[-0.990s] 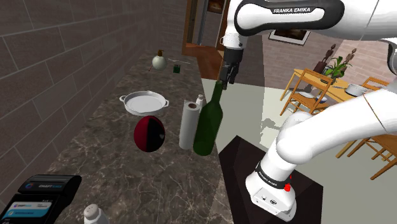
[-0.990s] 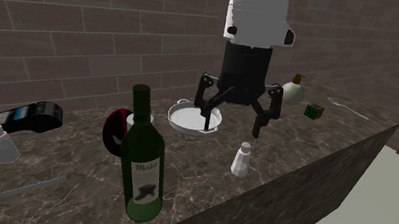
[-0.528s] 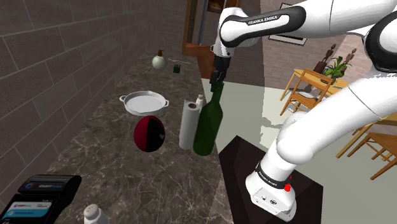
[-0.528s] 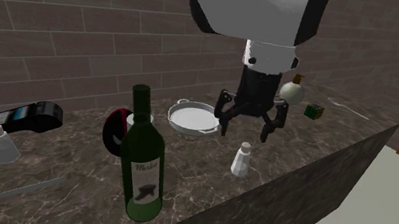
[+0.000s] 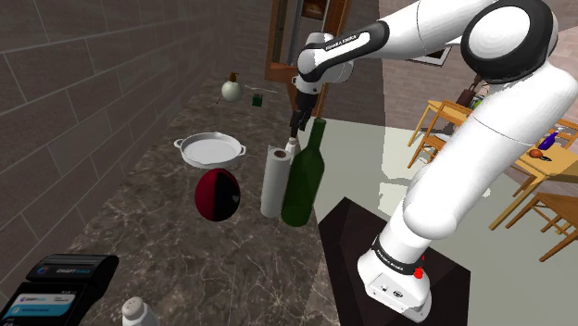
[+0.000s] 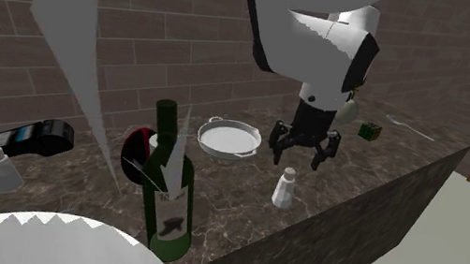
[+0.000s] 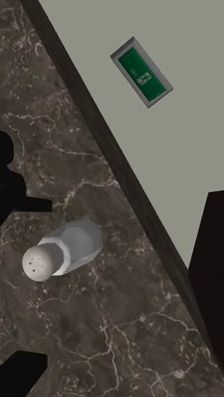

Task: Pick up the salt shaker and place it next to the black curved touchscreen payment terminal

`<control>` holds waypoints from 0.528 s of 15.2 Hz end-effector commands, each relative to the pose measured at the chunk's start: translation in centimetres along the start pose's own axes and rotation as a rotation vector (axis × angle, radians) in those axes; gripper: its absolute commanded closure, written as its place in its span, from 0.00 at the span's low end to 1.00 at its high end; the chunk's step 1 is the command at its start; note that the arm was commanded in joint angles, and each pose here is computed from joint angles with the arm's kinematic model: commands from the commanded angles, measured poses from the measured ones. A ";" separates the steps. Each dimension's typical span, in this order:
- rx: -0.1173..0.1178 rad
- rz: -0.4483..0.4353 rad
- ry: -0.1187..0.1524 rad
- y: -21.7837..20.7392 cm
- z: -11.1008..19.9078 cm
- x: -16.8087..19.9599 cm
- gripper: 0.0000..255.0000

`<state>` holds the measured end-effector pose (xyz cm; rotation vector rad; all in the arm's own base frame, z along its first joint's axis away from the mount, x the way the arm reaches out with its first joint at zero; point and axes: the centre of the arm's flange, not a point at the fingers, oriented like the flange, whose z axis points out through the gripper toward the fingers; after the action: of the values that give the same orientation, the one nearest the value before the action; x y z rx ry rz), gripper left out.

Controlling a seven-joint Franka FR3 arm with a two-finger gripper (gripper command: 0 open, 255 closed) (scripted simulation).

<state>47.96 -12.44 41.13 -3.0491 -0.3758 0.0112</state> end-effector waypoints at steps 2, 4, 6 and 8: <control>0.005 -0.013 0.012 0.7 1.4 1.3 0.00; 0.005 -0.013 0.012 0.7 2.4 1.3 0.00; 0.005 -0.013 0.012 0.7 3.5 1.3 0.00; 0.005 -0.013 0.012 0.6 4.9 1.3 0.00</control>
<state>49.34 -12.45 37.06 -3.0403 -0.3937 -0.0055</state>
